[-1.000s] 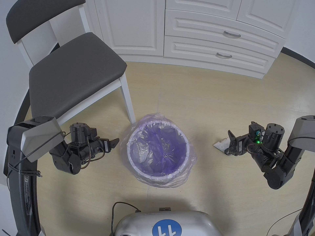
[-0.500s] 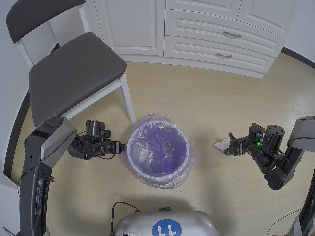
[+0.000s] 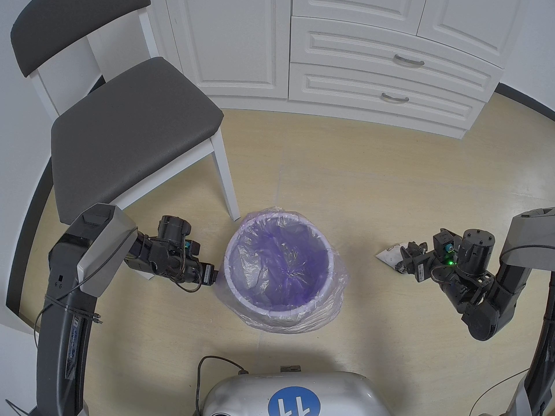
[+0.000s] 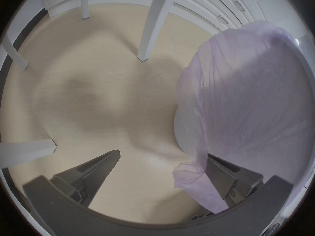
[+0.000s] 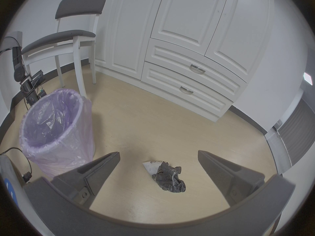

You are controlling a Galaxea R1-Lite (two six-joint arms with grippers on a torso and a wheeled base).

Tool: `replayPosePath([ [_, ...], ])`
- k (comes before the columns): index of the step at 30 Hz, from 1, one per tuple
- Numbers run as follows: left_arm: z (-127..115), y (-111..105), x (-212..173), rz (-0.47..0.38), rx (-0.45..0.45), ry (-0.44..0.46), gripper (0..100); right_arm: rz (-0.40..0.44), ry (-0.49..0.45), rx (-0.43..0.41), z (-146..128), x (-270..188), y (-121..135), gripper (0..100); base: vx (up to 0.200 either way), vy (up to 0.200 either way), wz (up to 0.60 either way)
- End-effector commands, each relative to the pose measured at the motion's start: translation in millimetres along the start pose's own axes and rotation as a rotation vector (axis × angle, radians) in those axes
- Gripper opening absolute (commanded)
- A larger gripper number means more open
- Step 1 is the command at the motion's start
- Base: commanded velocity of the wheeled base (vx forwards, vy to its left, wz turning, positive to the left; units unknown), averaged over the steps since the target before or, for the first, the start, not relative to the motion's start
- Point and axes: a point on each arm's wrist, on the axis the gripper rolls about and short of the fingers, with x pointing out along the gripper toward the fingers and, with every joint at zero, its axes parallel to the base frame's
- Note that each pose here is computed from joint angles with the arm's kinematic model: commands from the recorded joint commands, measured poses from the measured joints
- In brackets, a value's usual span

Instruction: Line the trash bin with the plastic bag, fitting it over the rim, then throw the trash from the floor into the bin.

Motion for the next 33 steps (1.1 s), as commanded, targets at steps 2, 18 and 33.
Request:
replayPosePath([
  [2, -10, -3, -6, -0.003, 0.029, 0.047, 100, 0.007, 0.002, -0.004, -2, -3, 2, 100, 0.000, 0.000, 0.00],
  [18, 7, 28, -71, 0.087, 0.004, -0.064, 100, 0.008, -0.015, -0.003, 2, -4, 2, 100, 0.000, 0.000, 0.00],
  [33, 26, -20, -21, -0.065, 0.010, -0.119, 100, 0.013, -0.012, -0.004, 2, -5, 4, 100, 0.000, 0.000, 0.00],
])
